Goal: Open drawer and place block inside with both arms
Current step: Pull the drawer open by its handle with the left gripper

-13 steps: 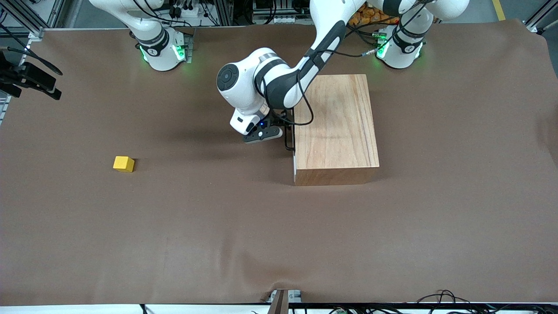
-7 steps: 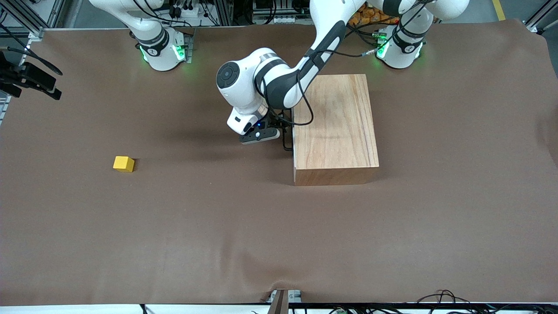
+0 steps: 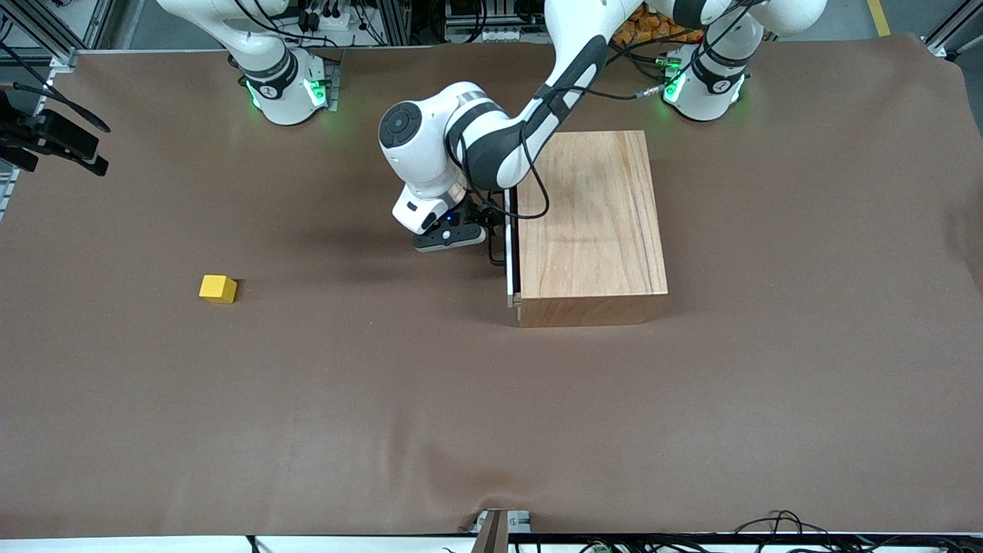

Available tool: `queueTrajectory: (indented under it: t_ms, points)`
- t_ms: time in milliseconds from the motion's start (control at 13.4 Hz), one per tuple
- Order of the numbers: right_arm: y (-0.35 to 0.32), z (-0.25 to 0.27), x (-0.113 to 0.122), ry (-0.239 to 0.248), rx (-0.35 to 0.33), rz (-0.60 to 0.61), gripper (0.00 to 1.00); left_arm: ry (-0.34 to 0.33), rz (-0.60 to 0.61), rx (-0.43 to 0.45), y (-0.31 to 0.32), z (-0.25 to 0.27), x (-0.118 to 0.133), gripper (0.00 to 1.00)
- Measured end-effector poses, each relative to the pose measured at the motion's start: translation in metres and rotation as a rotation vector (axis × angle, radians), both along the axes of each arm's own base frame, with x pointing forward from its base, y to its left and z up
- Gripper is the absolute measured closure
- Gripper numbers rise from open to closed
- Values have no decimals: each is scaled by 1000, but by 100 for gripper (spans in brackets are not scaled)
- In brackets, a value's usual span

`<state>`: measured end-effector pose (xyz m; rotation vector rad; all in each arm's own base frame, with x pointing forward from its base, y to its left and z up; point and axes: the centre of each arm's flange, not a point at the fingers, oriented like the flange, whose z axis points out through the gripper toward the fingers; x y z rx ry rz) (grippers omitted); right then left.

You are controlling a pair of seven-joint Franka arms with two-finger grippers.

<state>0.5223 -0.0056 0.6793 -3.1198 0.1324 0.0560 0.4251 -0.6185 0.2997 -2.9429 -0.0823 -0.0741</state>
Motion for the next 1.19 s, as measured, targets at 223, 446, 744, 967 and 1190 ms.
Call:
queueTrajectory:
  t_ms: [223, 446, 744, 967, 1190]
  points:
    - [0, 0, 0, 0, 0, 0, 0, -9, -19, -40, -10, 3, -7, 0]
    - [0, 0, 0, 0, 0, -1, 0, -32, -38, -101, -22, 7, -11, 0]
    - [0, 0, 0, 0, 0, -1, 0, -59, -50, -152, -29, 10, -10, 0]
    - [-1, 0, 0, 0, 0, -1, 0, -66, -59, -173, -35, 8, -15, 0]
    - [-1, 0, 0, 0, 0, -1, 0, -70, -55, -179, -38, 5, -17, 0]
